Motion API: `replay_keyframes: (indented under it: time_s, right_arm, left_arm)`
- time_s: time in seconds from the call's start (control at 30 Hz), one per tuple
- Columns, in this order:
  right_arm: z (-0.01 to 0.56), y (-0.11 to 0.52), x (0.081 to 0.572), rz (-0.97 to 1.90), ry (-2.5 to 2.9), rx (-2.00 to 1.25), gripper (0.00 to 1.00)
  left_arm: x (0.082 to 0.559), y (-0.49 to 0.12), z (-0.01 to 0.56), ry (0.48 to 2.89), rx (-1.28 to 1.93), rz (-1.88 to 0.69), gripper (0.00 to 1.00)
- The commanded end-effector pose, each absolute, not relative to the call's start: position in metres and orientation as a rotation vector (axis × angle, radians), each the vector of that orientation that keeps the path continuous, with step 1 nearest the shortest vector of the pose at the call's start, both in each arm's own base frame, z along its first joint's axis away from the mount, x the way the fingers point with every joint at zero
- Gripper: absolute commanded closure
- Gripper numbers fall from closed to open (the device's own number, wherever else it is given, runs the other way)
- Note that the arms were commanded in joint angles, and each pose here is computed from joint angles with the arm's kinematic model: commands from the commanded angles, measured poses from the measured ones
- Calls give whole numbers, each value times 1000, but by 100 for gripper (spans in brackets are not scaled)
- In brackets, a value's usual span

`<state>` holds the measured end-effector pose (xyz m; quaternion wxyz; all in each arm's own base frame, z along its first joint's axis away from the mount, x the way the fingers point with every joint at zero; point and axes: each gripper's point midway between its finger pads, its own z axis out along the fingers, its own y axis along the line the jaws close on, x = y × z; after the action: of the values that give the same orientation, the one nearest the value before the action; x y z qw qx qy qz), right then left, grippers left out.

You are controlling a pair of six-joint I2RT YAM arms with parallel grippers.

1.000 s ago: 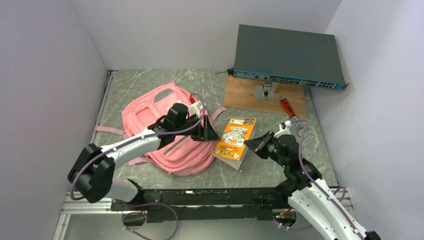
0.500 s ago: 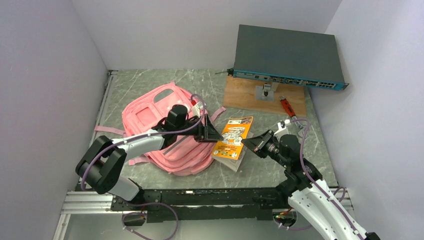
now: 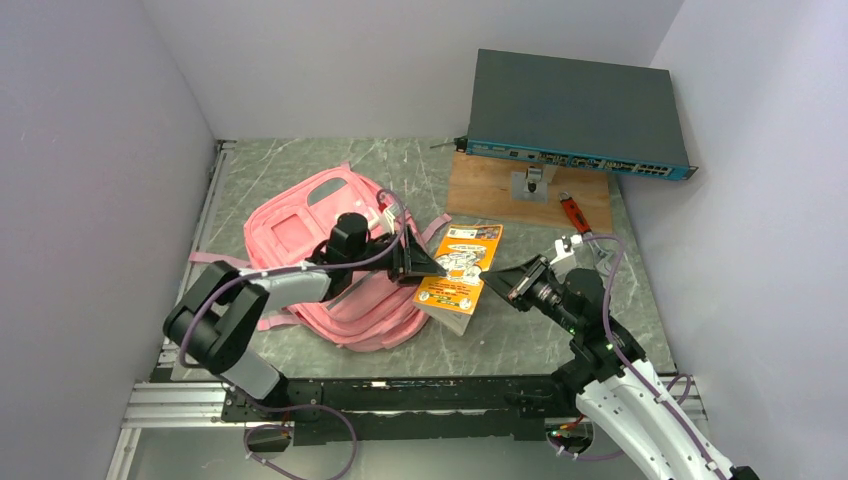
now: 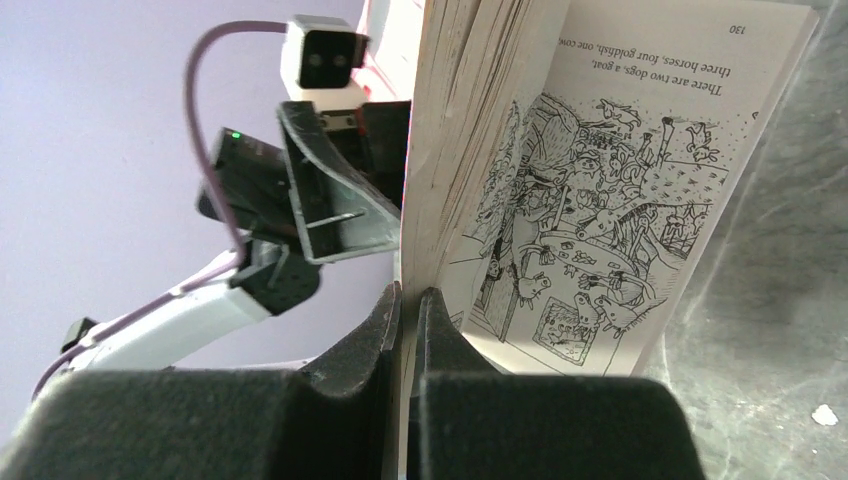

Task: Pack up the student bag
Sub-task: Pick up the book from the center of the board.

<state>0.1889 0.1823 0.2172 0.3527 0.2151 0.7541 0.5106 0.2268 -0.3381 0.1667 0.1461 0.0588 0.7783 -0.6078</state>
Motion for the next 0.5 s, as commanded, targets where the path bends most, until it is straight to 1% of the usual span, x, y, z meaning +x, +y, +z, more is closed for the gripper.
replay_keyframes:
  time_s: [0.0, 0.1, 0.23, 0.37, 0.4, 0.47]
  right_arm:
    - [273, 188, 189, 1477, 1751, 480, 100]
    - [269, 187, 191, 1462, 1761, 485, 100]
    - [255, 187, 192, 1427, 1795, 483, 100]
    - [241, 187, 191, 1362, 1840, 417, 100]
    - [234, 186, 191, 1335, 1865, 400, 100]
    - [219, 186, 191, 1275, 1929, 366, 99]
  left_arm:
    - [208, -344, 203, 2037, 262, -2047, 24]
    - [205, -343, 212, 1982, 241, -2134, 29]
    - [203, -341, 221, 1952, 264, -2121, 43]
    - [207, -339, 217, 2015, 320, -1959, 64]
    - [207, -337, 212, 2065, 316, -1904, 71]
    - [210, -333, 212, 2093, 347, -1792, 81]
